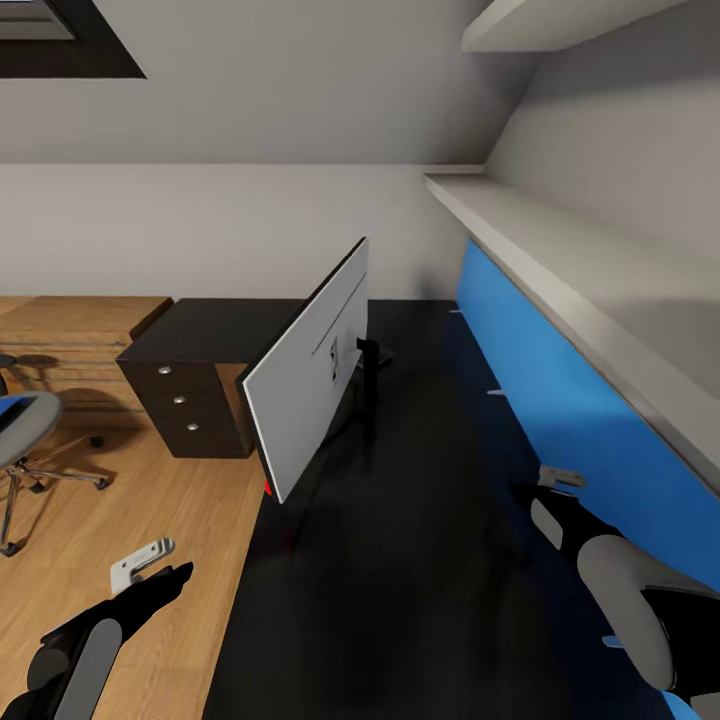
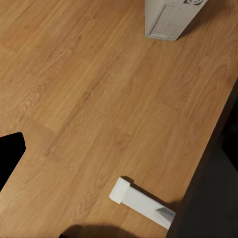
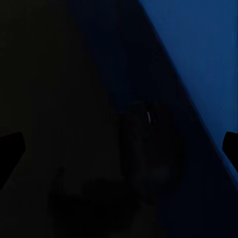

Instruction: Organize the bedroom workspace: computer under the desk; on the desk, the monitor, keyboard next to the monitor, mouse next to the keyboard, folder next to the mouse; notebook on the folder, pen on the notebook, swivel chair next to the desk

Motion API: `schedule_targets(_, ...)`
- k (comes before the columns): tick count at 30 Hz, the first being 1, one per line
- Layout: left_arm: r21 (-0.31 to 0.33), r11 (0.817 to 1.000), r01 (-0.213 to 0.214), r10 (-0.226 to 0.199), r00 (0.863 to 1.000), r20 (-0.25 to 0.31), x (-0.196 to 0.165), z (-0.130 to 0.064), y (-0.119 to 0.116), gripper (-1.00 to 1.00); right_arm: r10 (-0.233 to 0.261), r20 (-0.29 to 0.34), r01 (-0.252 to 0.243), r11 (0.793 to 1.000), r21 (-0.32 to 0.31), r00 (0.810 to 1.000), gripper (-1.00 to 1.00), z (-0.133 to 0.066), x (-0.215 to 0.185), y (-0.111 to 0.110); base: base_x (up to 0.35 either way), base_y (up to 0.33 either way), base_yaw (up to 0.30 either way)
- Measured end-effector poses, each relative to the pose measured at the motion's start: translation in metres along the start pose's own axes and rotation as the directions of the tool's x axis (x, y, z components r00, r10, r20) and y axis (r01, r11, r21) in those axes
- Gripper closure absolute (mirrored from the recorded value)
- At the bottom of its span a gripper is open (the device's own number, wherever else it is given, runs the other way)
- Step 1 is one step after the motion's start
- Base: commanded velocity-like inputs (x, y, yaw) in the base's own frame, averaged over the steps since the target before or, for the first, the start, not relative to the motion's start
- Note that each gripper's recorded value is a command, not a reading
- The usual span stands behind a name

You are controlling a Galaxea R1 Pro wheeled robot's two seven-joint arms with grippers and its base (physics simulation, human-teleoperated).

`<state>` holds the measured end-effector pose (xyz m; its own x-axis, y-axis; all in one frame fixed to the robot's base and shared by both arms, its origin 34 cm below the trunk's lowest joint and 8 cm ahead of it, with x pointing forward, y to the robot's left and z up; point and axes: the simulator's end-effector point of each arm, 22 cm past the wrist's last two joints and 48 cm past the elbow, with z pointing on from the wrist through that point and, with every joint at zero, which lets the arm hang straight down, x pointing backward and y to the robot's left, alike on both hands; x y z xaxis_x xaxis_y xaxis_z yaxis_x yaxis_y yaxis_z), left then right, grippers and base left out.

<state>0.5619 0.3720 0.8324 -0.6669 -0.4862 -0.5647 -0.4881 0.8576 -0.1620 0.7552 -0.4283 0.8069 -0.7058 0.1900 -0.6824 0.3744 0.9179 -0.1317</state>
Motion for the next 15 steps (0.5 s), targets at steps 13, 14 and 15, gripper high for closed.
schedule_targets(13, -0.001, 1.0, -0.001, 0.001, 1.0, -0.002, 0.0009, 0.0005, 0.0003, -1.0, 0.003, 0.001, -0.003, 1.0, -0.002, 1.0, -1.0, 0.0003, 0.0007, 0.002, 0.002, -0.002, 0.0)
schedule_targets(14, -0.001, 1.0, -0.001, 0.001, 1.0, -0.003, 0.0009, 0.0004, 0.0003, -1.0, 0.005, 0.002, -0.005, 1.0, -0.002, 1.0, -1.0, 0.0002, 0.0001, 0.0021, 0.0, 0.0, 0.0)
schedule_targets(15, -0.001, 1.0, -0.001, 0.001, 1.0, -0.003, 0.0011, 0.0004, 0.0004, -1.0, 0.006, 0.004, -0.006, 1.0, -0.002, 1.0, -1.0, 0.0001, -0.0008, 0.0024, 0.0, 0.0, 0.0)
